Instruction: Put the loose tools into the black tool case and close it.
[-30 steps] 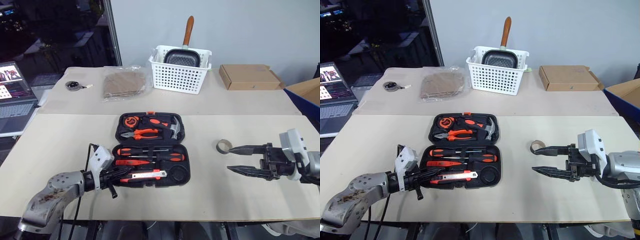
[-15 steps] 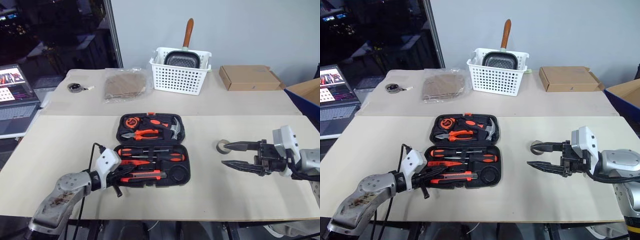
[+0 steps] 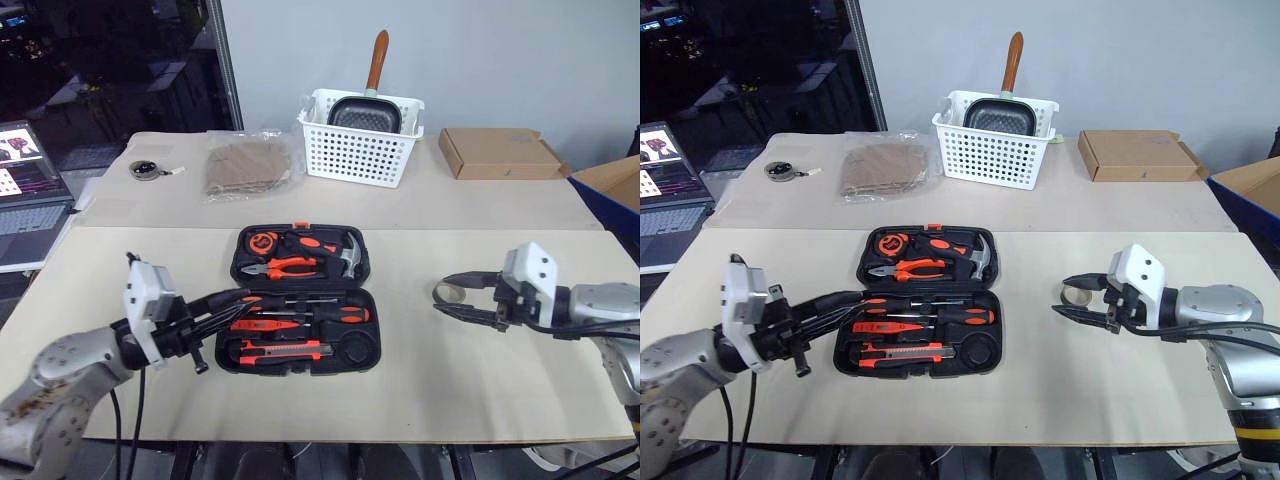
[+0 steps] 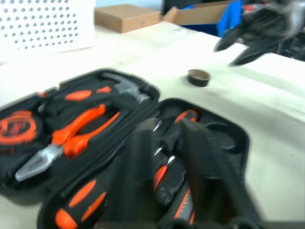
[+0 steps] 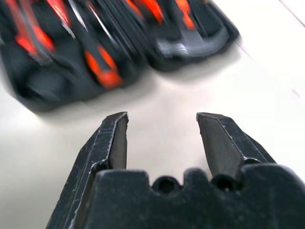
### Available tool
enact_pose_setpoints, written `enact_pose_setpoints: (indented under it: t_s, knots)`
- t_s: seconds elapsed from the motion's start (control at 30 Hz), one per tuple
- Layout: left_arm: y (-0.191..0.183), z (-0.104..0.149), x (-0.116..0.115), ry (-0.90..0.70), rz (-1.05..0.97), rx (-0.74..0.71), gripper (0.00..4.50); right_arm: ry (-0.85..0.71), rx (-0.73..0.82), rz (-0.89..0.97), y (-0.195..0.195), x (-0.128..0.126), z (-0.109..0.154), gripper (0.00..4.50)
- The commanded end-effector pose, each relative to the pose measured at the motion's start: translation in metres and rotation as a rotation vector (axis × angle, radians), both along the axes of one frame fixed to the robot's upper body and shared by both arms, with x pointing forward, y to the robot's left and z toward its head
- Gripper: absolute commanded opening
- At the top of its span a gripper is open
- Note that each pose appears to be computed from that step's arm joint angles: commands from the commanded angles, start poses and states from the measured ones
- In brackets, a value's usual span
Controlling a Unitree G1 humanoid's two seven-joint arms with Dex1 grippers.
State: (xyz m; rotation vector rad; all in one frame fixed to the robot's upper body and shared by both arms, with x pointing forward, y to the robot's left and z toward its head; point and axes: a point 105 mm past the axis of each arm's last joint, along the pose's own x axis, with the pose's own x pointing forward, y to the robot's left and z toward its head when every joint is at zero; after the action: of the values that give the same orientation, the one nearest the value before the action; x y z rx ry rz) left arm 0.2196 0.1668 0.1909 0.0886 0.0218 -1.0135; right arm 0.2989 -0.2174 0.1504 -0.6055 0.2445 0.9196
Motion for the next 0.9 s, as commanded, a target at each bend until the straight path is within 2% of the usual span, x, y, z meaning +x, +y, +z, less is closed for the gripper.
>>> enact_pose_setpoints:
  t_s: [0.03, 0.17, 0.2, 0.33, 0.37, 0.57, 0.87, 0.9]
  knots:
    - [-0.004, 0.018, -0.015, -0.025, -0.077, 0.023, 2.81, 0.035, -0.052, -0.108, -0.011, 0.019, 0.001, 2.69]
    - [-0.008, 0.025, -0.021, -0.024, -0.110, 0.015, 4.29, 0.098, -0.102, -0.177, -0.015, 0.030, -0.003, 2.69]
    - [-0.010, 0.027, -0.022, -0.020, -0.121, 0.009, 4.48, 0.113, -0.110, -0.195, -0.014, 0.033, -0.003, 2.69]
    - [-0.018, 0.028, -0.027, -0.009, -0.157, 0.019, 4.50, 0.134, -0.146, -0.229, -0.012, 0.043, -0.006, 1.67]
    - [-0.019, 0.028, -0.027, -0.009, -0.158, 0.021, 4.50, 0.146, -0.166, -0.221, -0.011, 0.042, -0.009, 1.29]
    - [-0.021, 0.029, -0.025, -0.013, -0.140, 0.021, 4.50, 0.231, -0.210, -0.161, -0.006, 0.025, -0.013, 1.29]
    - [-0.026, 0.027, -0.024, -0.009, -0.125, 0.014, 4.50, 0.288, -0.229, -0.177, -0.006, 0.021, -0.028, 1.29]
    - [-0.026, 0.027, -0.024, -0.009, -0.125, 0.015, 4.50, 0.282, -0.229, -0.185, -0.007, 0.022, -0.029, 1.52]
